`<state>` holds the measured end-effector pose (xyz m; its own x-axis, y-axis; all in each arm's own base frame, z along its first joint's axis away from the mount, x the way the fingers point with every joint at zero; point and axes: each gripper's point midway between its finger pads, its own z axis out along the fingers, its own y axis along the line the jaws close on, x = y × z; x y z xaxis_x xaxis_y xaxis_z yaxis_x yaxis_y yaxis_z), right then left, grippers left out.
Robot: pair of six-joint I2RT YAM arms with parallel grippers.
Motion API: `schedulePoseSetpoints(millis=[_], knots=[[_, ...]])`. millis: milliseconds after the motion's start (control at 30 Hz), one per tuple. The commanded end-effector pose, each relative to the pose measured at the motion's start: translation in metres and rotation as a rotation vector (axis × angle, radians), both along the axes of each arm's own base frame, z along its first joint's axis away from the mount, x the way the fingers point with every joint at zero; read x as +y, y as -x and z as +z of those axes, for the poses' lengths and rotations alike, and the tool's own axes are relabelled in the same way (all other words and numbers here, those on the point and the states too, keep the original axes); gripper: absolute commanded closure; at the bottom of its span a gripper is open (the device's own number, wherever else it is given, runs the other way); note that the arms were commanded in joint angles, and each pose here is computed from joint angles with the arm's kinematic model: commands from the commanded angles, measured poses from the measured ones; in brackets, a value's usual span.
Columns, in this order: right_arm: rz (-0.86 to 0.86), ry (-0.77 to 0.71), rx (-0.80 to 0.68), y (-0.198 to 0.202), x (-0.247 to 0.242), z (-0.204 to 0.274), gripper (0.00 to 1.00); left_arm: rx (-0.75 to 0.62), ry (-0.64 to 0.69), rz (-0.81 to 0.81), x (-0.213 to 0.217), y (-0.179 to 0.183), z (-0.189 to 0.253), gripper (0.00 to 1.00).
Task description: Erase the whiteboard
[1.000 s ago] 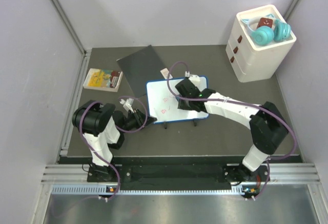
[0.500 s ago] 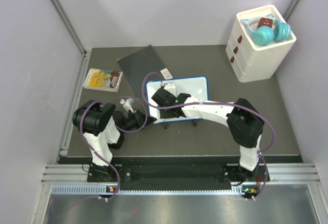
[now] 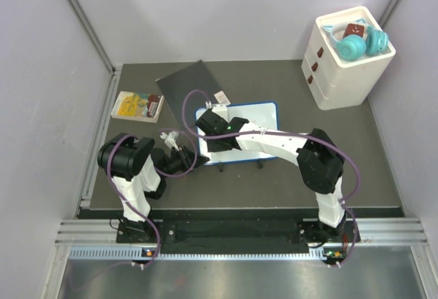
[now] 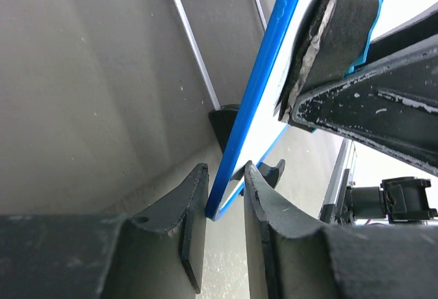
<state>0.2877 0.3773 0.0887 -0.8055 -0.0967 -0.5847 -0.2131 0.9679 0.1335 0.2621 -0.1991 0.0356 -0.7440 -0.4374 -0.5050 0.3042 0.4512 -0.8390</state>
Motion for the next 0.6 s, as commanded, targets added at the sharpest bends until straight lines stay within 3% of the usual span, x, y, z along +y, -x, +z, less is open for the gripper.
schedulePoseSetpoints(millis=[0, 367, 567], knots=[[-0.092, -0.016, -0.08, -0.033, -0.022, 0.019, 1.0, -0.199, -0.007, 0.052, 0.006, -0.016, 0.023, 1.0], [-0.347, -0.006, -0.057, -0.066, -0.154, 0.008, 1.0, -0.198, -0.009, 0.047, 0.005, -0.016, 0.022, 1.0], [-0.42, 0.001, -0.088, -0.069, -0.194, 0.02, 1.0, -0.198, -0.009, 0.047, 0.005, -0.016, 0.022, 1.0]])
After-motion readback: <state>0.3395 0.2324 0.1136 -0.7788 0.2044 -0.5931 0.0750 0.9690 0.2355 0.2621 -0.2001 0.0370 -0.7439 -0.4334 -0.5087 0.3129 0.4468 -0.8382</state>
